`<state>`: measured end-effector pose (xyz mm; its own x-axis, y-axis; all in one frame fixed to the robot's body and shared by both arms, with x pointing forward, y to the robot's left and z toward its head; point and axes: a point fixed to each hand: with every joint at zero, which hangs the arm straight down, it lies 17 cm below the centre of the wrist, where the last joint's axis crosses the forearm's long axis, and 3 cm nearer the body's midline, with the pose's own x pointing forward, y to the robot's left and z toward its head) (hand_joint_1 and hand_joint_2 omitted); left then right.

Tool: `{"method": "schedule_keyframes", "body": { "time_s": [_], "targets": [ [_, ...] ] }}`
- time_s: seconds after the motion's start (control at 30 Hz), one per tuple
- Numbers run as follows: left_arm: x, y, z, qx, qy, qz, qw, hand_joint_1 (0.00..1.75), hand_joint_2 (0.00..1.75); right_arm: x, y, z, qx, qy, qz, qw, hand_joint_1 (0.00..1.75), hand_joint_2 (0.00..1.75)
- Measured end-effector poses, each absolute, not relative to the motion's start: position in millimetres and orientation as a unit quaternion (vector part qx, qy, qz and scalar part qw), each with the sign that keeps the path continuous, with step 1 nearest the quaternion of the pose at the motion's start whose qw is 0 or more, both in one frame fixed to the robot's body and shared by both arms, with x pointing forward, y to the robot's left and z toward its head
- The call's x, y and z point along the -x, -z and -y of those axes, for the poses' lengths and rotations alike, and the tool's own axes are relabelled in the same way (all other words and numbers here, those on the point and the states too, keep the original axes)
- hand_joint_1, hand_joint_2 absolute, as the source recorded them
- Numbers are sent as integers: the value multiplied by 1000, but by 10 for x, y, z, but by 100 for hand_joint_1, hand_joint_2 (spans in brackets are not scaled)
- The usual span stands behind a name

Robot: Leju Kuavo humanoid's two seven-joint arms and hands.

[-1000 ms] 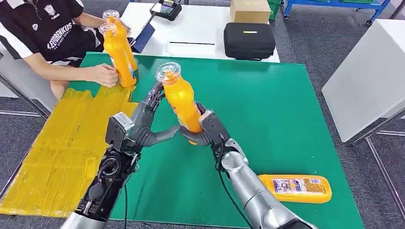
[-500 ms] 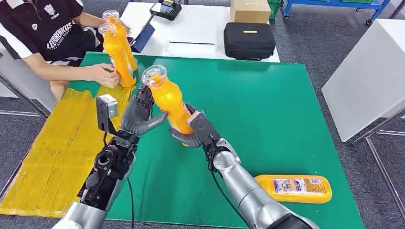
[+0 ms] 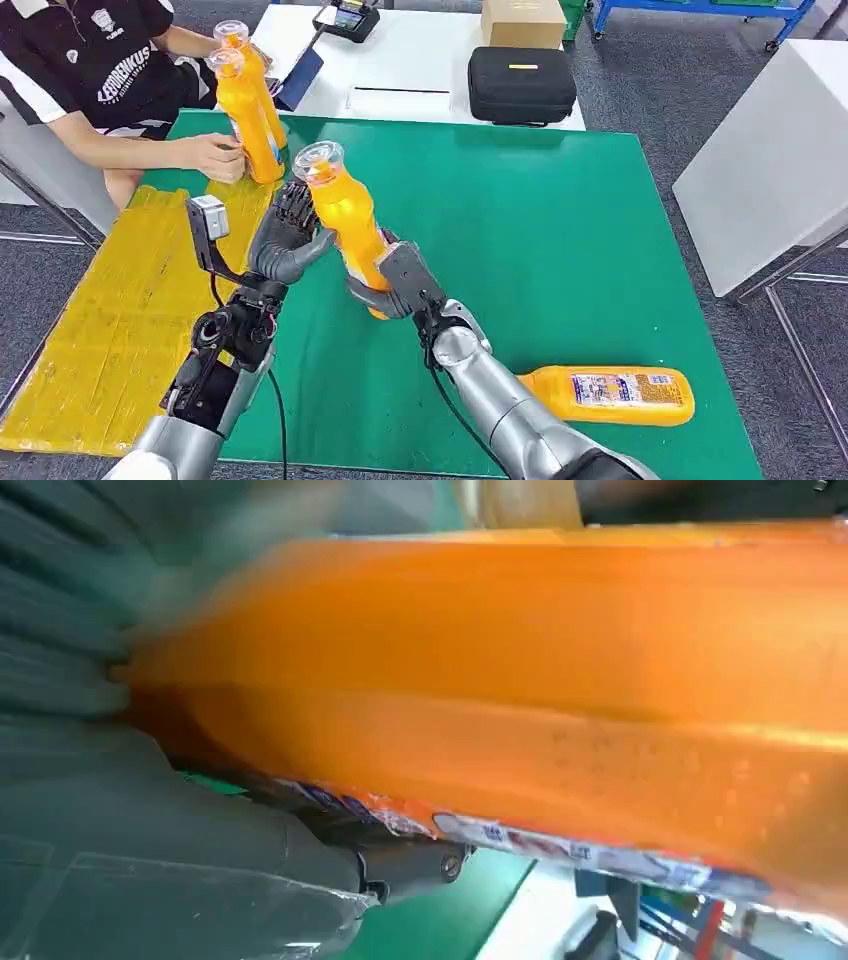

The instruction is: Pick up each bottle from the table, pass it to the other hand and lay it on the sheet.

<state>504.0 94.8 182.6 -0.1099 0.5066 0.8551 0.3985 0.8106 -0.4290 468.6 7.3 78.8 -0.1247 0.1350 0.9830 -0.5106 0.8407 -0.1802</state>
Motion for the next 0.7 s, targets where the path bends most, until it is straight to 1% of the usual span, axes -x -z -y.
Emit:
{"method": "schedule_keyframes", "body": {
  "time_s": [0.33, 0.43, 0.5, 0.57, 0.7],
  "targets": [
    [-5065, -1800, -991, 291, -52, 746, 597, 0, 175, -4573, -650, -193, -140, -267, 689, 659, 175, 175],
    [-5082, -1792, -1026, 256, -42, 762, 593, 0, 175, -4561, -615, -197, -140, -267, 685, 663, 175, 175],
    [-5095, -1783, -1043, 195, -15, 786, 587, 0, 175, -4552, -572, -184, -138, -266, 680, 669, 175, 175],
    [-5087, -1778, -1007, 158, 10, 797, 583, 0, 175, -4541, -539, -176, -137, -265, 677, 673, 175, 175],
    [-5052, -1781, -912, 143, 33, 802, 579, 0, 175, -4516, -492, -164, -137, -265, 673, 677, 175, 175]
  ]
}}
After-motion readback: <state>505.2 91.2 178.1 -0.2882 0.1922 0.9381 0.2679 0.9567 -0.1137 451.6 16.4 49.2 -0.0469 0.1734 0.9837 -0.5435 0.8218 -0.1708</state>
